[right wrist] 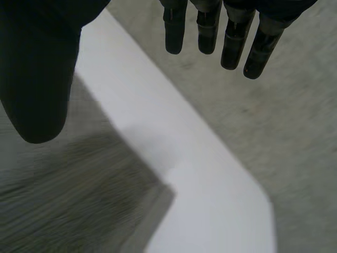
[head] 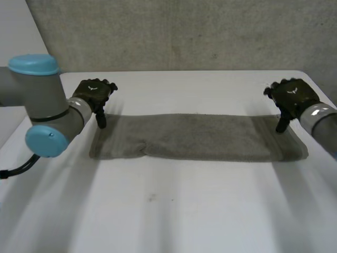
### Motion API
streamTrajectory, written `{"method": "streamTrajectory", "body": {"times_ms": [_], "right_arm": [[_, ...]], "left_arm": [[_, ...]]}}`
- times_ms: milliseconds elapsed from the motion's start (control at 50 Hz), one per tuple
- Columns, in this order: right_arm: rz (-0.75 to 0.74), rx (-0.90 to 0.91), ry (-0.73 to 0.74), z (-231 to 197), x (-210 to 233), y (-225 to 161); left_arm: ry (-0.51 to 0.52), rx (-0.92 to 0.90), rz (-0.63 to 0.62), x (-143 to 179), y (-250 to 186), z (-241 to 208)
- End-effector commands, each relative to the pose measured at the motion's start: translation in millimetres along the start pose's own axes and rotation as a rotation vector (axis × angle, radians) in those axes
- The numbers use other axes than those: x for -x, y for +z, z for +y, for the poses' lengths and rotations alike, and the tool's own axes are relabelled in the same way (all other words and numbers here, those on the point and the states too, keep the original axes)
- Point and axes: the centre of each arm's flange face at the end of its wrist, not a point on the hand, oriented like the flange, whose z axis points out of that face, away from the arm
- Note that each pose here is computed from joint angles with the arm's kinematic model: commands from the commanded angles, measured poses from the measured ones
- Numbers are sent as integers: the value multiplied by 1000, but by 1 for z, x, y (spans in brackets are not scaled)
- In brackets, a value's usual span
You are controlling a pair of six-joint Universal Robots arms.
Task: Fold the towel.
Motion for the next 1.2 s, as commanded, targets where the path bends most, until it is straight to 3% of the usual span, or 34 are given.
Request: {"method": "streamTrajectory", "body": {"times_ms": [20, 220, 560, 740, 920, 1040, 1080, 1160, 1200], "right_arm": [[-118, 172, 126, 27, -9, -26], [-114, 256, 173, 70, -15, -34], [-62, 180, 19, 106, -13, -10], [205, 194, -84, 110, -85, -13], [315, 247, -225, 113, -132, -20], [302, 95, -210, 59, -116, -11], [230, -52, -171, 9, -79, -8], [128, -162, -144, -26, -34, -6], [-4, -284, -163, -60, 28, -12]], "left_arm": [[-43, 23, 25, -3, -50, -6], [-137, -47, 16, -1, -83, -13], [-172, -99, 55, -9, -87, -4], [-206, -103, 51, -7, -88, -6], [-207, -113, 38, -2, -92, -9], [-210, -115, 32, 0, -94, -9], [-209, -119, 30, 1, -95, -11], [-211, -121, 30, 1, -97, -11], [-211, -122, 30, 1, -98, -11]]}}
